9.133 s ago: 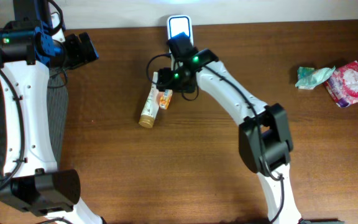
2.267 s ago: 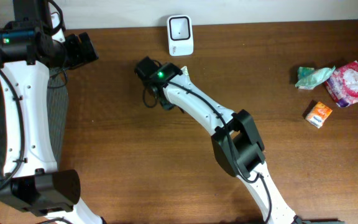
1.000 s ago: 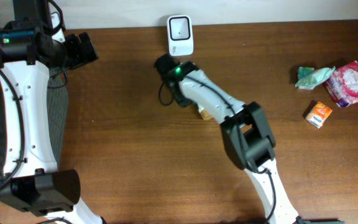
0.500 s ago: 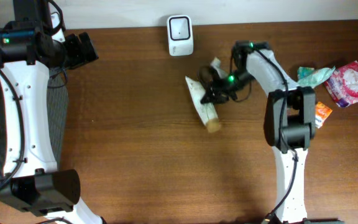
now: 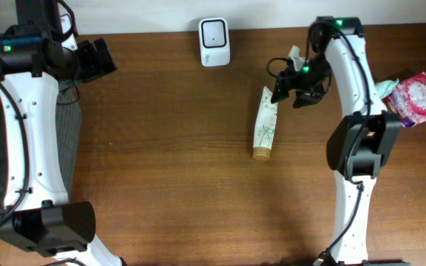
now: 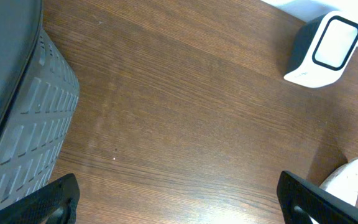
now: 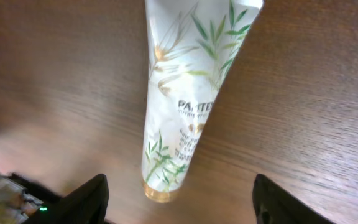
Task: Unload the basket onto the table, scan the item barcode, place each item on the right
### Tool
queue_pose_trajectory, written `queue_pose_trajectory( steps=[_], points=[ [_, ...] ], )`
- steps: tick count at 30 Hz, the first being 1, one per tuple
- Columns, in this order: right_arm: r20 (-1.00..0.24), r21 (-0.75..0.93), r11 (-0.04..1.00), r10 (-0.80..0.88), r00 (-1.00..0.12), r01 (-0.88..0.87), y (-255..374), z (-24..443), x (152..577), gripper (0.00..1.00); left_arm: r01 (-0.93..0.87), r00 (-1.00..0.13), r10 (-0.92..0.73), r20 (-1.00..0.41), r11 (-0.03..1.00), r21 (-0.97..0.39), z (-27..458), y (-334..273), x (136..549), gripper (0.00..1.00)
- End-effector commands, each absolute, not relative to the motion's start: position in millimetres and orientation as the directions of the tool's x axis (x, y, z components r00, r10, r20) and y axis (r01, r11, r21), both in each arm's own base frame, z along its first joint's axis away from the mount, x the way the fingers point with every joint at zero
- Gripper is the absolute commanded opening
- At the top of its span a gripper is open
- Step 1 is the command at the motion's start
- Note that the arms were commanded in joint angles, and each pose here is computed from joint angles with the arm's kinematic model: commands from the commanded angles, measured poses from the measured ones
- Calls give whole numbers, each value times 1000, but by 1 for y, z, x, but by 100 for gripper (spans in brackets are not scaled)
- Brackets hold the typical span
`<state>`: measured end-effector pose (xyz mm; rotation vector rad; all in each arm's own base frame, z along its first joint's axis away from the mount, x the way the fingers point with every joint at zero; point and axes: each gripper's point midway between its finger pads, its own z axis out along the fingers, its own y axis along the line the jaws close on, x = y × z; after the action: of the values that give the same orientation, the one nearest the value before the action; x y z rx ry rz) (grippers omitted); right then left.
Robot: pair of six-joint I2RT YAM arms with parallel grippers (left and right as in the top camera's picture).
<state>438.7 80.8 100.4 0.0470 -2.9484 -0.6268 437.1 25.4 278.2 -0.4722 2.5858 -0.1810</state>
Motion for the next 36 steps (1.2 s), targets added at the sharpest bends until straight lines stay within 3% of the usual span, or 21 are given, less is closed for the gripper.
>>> queue_pose_trajectory(
  steps=[1,6,8,11,16,21,26,27,29,31,36],
  points=[
    [133,161,987,-3,-991,19,83,96,434,70,-296,-806,-363,-468,931,-213,283,28,438,99],
    [9,-270,956,124,-992,117,86,96,433,78,-296,-806,-363,-468,931,-213,283,28,438,99],
    [-46,-362,924,113,-992,122,95,96,433,96,-297,-806,-364,-468,931,-213,283,28,438,99],
    [-76,-373,922,77,-994,100,121,80,432,99,-297,-806,-364,-468,931,-213,283,28,438,99],
    [-75,-388,903,171,-982,187,120,47,422,100,-297,-806,-364,-468,931,-213,283,28,438,99],
    [-67,-402,897,174,-982,187,117,29,418,69,-297,-806,-364,-468,931,-213,283,28,438,99],
    [-71,-429,883,175,-982,188,107,19,417,60,-297,-806,-364,-468,931,-213,283,28,438,99],
    [-68,-431,883,175,-982,187,107,17,416,49,-297,-806,-364,-468,931,-213,283,28,438,99],
    [-61,-431,885,165,-984,175,107,17,415,17,-296,-806,-363,-468,931,-213,283,28,438,99],
    [-45,-425,894,139,-989,145,108,18,416,4,-296,-806,-363,-468,931,-213,283,28,438,99],
    [62,-153,988,-3,-998,-12,140,38,425,4,-297,-806,-364,-468,931,-213,283,28,438,99]
  ],
)
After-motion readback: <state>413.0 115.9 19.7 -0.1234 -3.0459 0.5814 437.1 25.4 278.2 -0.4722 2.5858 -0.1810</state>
